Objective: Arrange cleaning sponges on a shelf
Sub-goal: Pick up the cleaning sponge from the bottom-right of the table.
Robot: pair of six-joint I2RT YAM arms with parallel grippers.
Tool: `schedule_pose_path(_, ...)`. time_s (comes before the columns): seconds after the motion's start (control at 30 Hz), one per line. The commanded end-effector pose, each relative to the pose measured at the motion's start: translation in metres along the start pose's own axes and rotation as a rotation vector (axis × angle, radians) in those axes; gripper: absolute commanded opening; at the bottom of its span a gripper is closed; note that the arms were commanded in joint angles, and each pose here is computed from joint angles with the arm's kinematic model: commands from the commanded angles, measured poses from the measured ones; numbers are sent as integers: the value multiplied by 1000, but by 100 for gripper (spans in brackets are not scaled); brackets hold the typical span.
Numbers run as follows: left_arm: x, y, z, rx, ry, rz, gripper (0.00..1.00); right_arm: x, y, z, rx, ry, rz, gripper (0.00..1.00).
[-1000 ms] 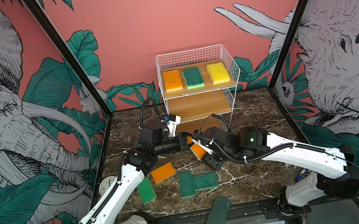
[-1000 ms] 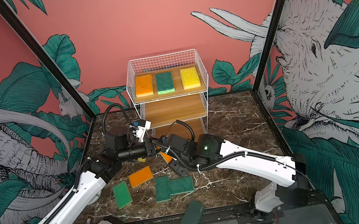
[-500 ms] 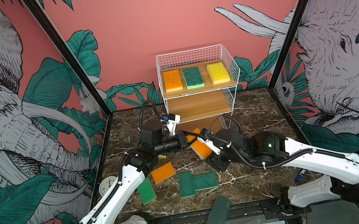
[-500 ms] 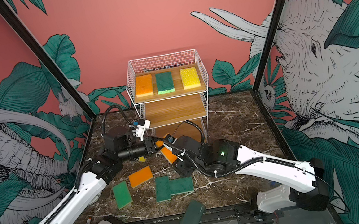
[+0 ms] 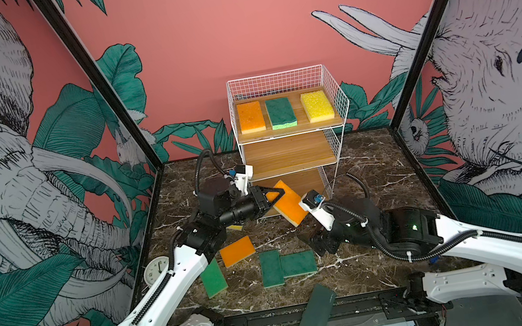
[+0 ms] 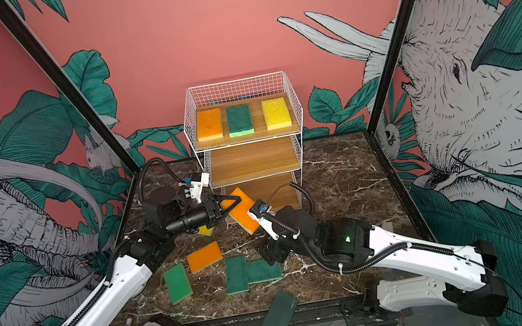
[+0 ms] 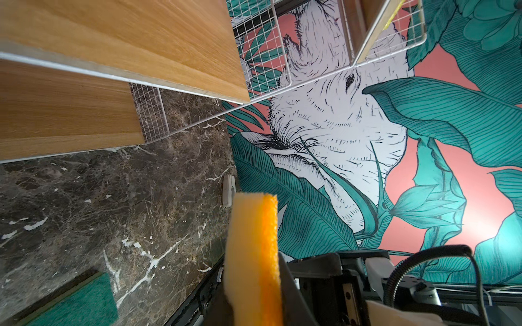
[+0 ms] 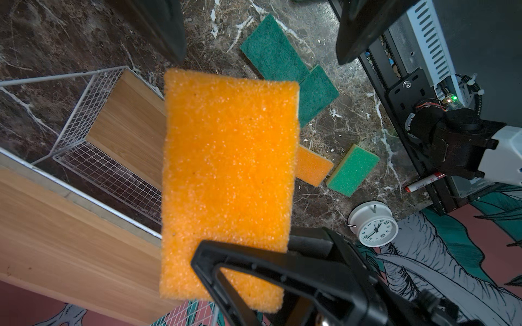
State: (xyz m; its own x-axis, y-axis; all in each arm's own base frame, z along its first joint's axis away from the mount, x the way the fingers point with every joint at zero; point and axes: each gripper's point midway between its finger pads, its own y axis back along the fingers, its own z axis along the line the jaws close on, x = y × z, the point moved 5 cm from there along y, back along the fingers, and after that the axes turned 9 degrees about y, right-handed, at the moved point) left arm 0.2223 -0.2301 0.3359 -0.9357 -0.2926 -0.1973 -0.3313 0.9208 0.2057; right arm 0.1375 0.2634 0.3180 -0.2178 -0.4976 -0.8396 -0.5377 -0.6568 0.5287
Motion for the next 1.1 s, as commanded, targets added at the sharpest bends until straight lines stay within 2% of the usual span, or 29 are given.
schedule_pose_path(0.0, -2, 5, -10, 58, 11, -30, 20, -21, 4, -2, 22, -13, -130, 86)
schedule_pose_path(0.1, -3, 6, -15, 80, 13, -26, 20, -22, 3, -6, 66, 2, -134, 86)
schedule_pose_path(0.33, -1, 7, -17, 81, 8, -20, 20, -24, 23, -23, 163, -26, -237, 87)
schedule_pose_path(0.67, -2, 8, -26, 114, 10, -11, 20, -21, 13, -9, 69, 22, -195, 89)
schedule_pose_path(0.77, -1, 9, -29, 121, 8, -9, 20, -20, 7, -9, 82, 35, -175, 91)
schedule_pose_path(1.07, 0, 11, -32, 128, 2, -3, 20, -19, 20, -24, 182, 16, -230, 97)
